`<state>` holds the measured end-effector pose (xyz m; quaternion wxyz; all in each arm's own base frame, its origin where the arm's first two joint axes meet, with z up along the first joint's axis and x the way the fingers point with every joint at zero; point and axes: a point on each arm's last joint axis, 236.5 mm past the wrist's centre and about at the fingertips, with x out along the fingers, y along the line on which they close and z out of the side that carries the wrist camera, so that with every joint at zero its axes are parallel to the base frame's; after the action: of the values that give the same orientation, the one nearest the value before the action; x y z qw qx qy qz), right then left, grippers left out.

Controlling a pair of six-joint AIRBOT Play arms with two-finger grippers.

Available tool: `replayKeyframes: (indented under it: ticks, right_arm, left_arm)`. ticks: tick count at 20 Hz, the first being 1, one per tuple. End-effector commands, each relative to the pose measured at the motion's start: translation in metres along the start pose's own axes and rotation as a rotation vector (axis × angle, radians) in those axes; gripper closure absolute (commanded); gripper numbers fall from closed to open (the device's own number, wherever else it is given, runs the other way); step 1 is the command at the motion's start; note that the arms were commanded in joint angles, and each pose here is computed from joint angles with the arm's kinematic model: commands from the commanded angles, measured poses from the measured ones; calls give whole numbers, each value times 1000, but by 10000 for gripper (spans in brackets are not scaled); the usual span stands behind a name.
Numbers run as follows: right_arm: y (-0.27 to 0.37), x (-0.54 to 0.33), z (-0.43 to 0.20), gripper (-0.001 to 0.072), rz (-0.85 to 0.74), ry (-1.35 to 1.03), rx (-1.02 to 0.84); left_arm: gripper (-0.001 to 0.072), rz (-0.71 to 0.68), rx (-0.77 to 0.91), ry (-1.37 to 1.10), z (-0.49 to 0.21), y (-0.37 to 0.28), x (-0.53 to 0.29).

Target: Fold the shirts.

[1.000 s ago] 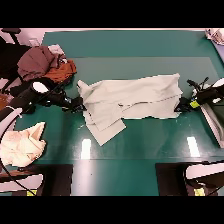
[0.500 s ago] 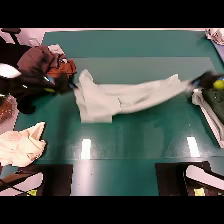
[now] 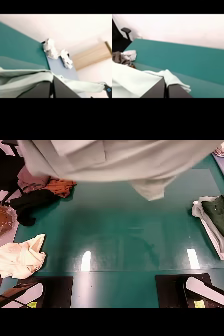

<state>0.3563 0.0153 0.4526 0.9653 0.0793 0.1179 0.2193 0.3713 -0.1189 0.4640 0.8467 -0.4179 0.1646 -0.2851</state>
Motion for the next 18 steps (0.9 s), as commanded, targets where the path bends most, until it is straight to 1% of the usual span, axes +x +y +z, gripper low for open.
replayKeyframes:
  ticks: [1,2,3,5,6,7,8,9,10,11,12,13,14,15,16,17,18]
  right_arm:
    - [-6,-16,10,693,-107,-33,24]
    - [-22,-10,-10,693,-137,16,87]
    - [-36,1,-41,693,-155,107,147]
    - [-69,25,-111,693,-248,328,278]
    - [-72,32,-155,693,-274,501,317]
    - [-63,33,-190,693,-265,660,308]
    - [-63,42,-208,693,-292,723,262]
    - [-62,51,-227,693,-310,782,220]
    - [-32,45,-242,693,-223,887,222]
    - [-15,46,-235,693,-174,870,150]
    - [-20,62,-204,693,-219,710,52]
    - [-26,62,-171,693,-275,575,8]
    - [-20,53,-133,693,-286,441,-25]
    - [-24,45,-93,694,-331,281,-65]
    - [-53,32,-84,694,-438,249,-41]
    - [-88,17,-111,694,-550,349,95]
    - [-113,7,-154,695,-600,503,251]
  left_arm:
    - [679,156,-1,-62,12,0,-28]
    - [679,267,-4,14,-4,32,-28]
    - [678,386,-10,150,-31,72,-28]
    - [679,542,-45,486,-96,146,-35]
    - [678,551,-139,662,-135,162,-42]
    - [678,412,-165,791,-162,139,-42]
    - [679,344,-59,792,-166,134,-36]
    - [679,490,-61,736,-155,163,-40]
    - [678,550,-139,743,-159,166,-51]
    - [678,433,-56,777,-164,143,-51]
    - [679,433,-26,712,-154,139,-47]
    - [678,449,-50,646,-142,131,-47]
    - [679,385,72,580,-129,104,-47]
    - [679,459,181,432,-96,108,-51]
    - [679,632,168,292,-62,139,-64]
    - [679,762,95,296,-58,171,-79]
    - [679,816,38,439,-79,198,-86]
